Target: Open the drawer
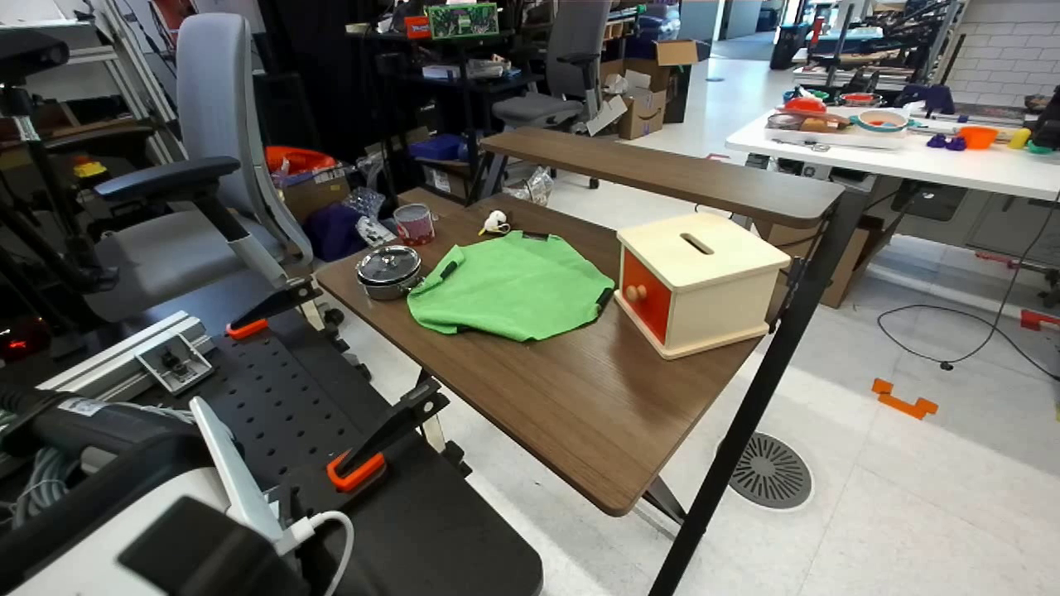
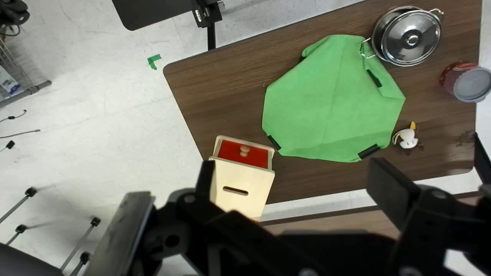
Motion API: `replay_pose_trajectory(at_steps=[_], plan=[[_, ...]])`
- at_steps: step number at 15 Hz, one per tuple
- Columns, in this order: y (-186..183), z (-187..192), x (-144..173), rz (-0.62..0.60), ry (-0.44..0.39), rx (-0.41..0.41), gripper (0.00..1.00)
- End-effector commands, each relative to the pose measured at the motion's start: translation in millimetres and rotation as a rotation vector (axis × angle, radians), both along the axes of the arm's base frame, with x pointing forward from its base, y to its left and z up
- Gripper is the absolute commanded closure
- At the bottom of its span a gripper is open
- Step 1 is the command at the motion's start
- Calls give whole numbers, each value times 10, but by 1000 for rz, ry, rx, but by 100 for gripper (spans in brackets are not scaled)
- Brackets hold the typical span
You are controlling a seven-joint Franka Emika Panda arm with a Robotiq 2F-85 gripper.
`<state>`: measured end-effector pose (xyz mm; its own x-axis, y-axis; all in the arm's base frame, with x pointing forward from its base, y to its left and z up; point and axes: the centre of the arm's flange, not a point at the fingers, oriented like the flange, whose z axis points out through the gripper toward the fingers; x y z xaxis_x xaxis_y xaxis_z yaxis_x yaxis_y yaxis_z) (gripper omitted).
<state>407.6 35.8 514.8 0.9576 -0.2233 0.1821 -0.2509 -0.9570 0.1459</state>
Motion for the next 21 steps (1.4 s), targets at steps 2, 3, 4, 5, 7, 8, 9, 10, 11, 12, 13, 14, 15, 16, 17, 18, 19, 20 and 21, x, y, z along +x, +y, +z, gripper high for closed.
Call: replay_pose_trajectory(at_steps=[2, 3, 4, 5, 7, 8, 9, 10, 11, 12, 13, 14, 15, 16, 17, 18, 19, 20, 21], plan=[[-151, -157, 326, -36, -52, 36, 0], [-224, -225, 449, -51, -43, 46, 0], [-317, -332, 559, -70, -20, 56, 0], [-396, -428, 632, -85, 0, 64, 0], [-598, -699, 762, -121, 56, 78, 0], [-716, -888, 806, -137, 85, 83, 0], [-789, -1014, 827, -155, 115, 86, 0], [-879, -1189, 836, -168, 141, 92, 0], [-960, -1341, 844, -183, 163, 101, 0], [-1042, -1502, 867, -197, 168, 100, 0], [-1110, -1629, 894, -200, 185, 105, 0], [-1186, -1753, 931, -202, 195, 107, 0], [-1052, -1597, 765, -204, 193, 100, 0], [-1108, -1712, 790, -209, 203, 102, 0], [-1142, -1787, 812, -214, 212, 103, 0], [-1155, -1821, 831, -216, 216, 103, 0], [-1156, -1823, 844, -215, 216, 103, 0], [-1157, -1810, 853, -215, 212, 103, 0], [-1159, -1797, 863, -215, 209, 103, 0]])
